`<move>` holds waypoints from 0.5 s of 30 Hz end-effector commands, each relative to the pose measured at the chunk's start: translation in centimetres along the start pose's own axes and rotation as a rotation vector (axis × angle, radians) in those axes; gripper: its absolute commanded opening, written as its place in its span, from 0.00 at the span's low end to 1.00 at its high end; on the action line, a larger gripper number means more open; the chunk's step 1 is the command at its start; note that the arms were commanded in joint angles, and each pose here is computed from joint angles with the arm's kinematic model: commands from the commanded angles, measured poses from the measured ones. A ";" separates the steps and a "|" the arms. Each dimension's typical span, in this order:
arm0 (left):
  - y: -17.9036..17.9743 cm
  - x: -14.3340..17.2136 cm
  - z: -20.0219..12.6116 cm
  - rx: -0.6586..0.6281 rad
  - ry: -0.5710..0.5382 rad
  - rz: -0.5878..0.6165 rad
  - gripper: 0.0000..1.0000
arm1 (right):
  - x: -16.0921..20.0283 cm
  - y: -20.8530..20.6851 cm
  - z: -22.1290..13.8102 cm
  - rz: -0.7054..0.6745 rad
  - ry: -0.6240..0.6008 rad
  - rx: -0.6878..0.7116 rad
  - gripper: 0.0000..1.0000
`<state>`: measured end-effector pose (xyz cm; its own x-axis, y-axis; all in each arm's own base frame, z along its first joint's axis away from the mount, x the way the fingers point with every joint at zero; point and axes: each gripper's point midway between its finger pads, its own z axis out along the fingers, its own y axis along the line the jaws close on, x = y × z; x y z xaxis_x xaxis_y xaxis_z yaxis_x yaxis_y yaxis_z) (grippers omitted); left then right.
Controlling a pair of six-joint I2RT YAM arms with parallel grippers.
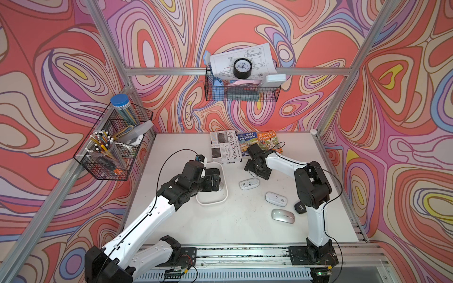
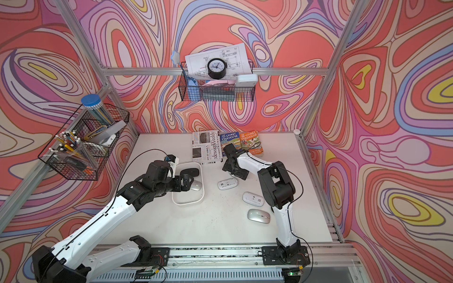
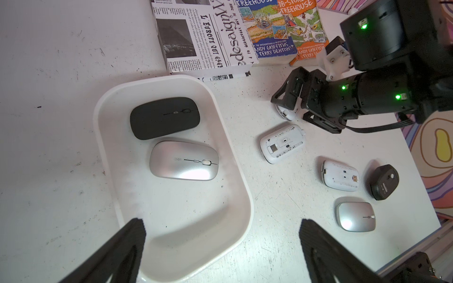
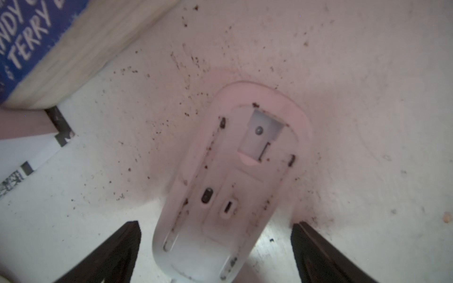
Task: Put the mouse in the storage box
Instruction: Pick up the mouse from the center of the board.
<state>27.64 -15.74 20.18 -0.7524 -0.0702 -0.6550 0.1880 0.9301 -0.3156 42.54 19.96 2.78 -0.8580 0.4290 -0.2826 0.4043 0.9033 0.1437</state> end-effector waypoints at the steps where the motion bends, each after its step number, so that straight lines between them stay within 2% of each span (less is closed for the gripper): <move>1: 0.6 0.6 0.1 -0.023 0.024 -0.007 0.96 | -0.5 -0.3 0.7 0.014 -0.005 0.048 0.97; 4: 0.8 0.8 0.1 -0.028 0.024 -0.011 0.96 | -0.6 -0.7 1.1 0.012 -0.012 0.070 0.93; 6: 0.9 0.8 0.1 -0.030 0.021 -0.012 0.96 | -0.5 -1.0 1.3 0.001 -0.013 0.088 0.86; 15: 0.7 0.9 0.5 -0.023 0.034 -0.021 0.95 | -0.1 -1.8 1.8 -0.054 -0.003 0.115 0.69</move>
<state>27.64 -15.72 20.12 -0.7546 -0.0762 -0.6518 0.1819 0.9300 -0.3193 42.97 19.02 2.23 -0.8600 0.4081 -0.3064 0.4069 0.9107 0.0707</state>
